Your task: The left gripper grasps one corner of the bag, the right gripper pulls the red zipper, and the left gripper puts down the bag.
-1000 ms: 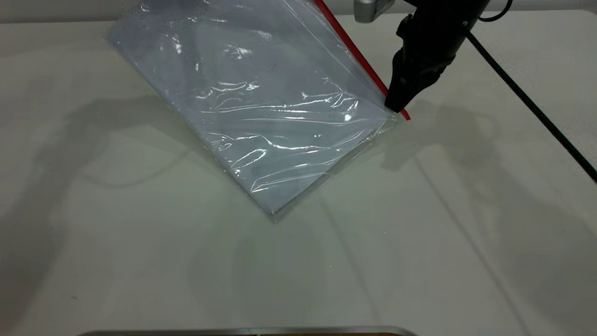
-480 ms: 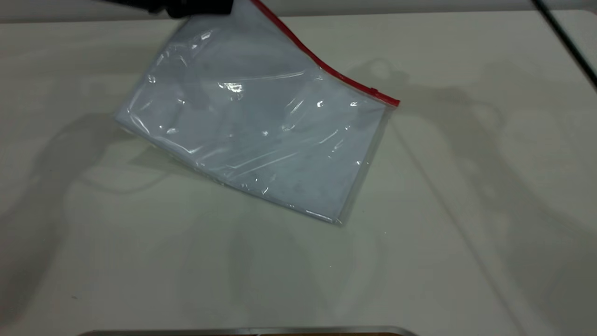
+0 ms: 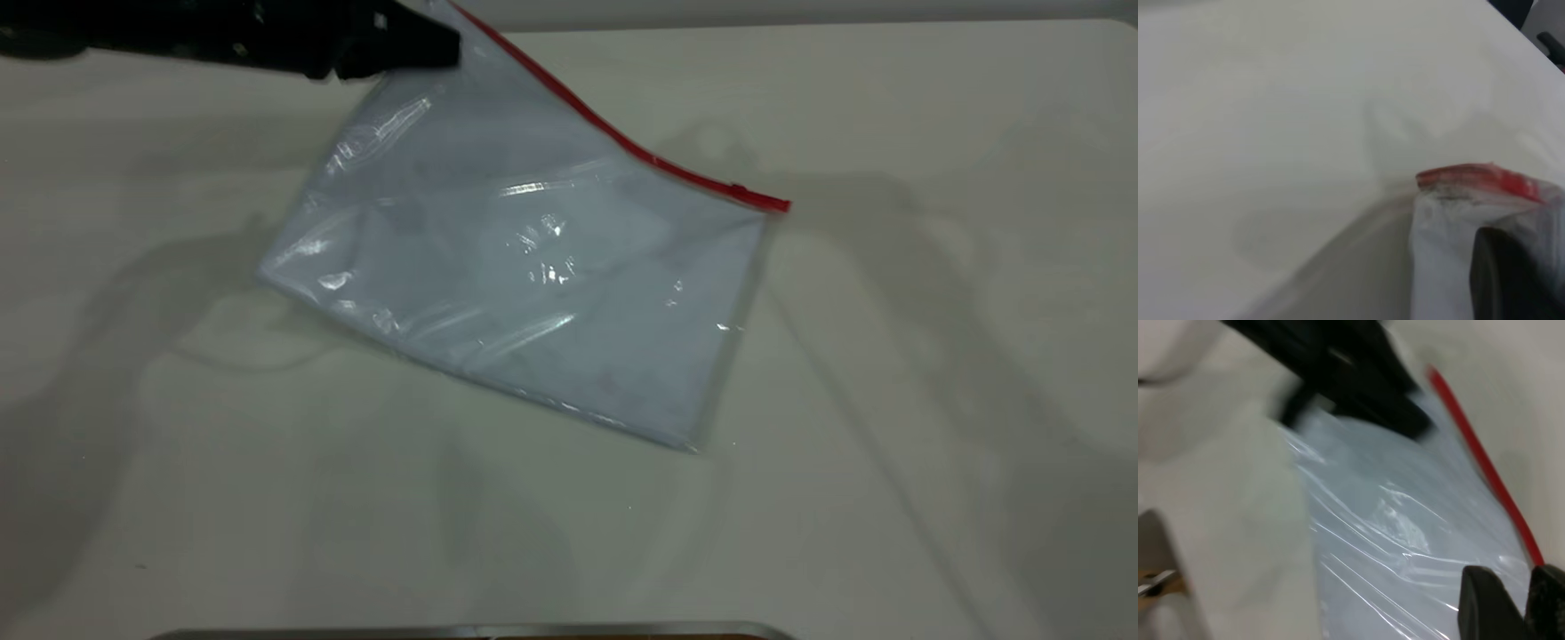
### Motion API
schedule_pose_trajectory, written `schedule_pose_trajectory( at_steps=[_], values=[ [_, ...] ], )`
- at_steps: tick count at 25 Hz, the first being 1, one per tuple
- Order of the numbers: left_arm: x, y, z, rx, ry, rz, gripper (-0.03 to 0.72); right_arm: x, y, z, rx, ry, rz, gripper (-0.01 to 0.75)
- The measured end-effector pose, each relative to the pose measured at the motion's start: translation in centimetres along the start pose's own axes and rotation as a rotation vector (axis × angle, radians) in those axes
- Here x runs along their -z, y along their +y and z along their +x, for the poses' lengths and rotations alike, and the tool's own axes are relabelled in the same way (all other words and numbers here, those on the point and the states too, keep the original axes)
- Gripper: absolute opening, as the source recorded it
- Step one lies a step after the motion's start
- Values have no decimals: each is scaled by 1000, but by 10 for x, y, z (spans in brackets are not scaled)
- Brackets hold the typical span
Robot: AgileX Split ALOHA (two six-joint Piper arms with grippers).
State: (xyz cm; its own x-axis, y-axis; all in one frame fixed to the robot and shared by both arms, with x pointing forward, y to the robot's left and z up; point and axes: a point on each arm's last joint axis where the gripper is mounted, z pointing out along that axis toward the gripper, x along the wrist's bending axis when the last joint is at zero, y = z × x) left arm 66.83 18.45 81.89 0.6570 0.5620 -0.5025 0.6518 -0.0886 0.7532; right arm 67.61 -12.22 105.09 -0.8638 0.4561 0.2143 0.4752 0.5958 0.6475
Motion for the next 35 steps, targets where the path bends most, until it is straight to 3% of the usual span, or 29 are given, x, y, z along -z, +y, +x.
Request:
schedule_pose_trajectory(
  at_steps=[6,11,16,19,23,27,35],
  values=[
    [-15,-17,-4,75,-18,43,317,57,26,40,22,19,-103,195],
    [13,15,-13,44,-112,-42,465,112,41,78,-15,-41,-175,198],
    [94,83,-30,10,-187,-205,475,188,41,126,-35,-252,-218,203],
    [141,110,-49,-19,-195,-217,471,230,34,154,-75,-376,-265,206],
    [190,137,-91,-108,-158,-165,468,265,14,188,-130,-467,-310,206],
    [227,154,-150,-270,-97,-72,468,267,-28,211,-188,-499,-257,210],
    [290,146,-239,-303,181,124,467,223,-150,224,-347,-616,35,239]
  ],
)
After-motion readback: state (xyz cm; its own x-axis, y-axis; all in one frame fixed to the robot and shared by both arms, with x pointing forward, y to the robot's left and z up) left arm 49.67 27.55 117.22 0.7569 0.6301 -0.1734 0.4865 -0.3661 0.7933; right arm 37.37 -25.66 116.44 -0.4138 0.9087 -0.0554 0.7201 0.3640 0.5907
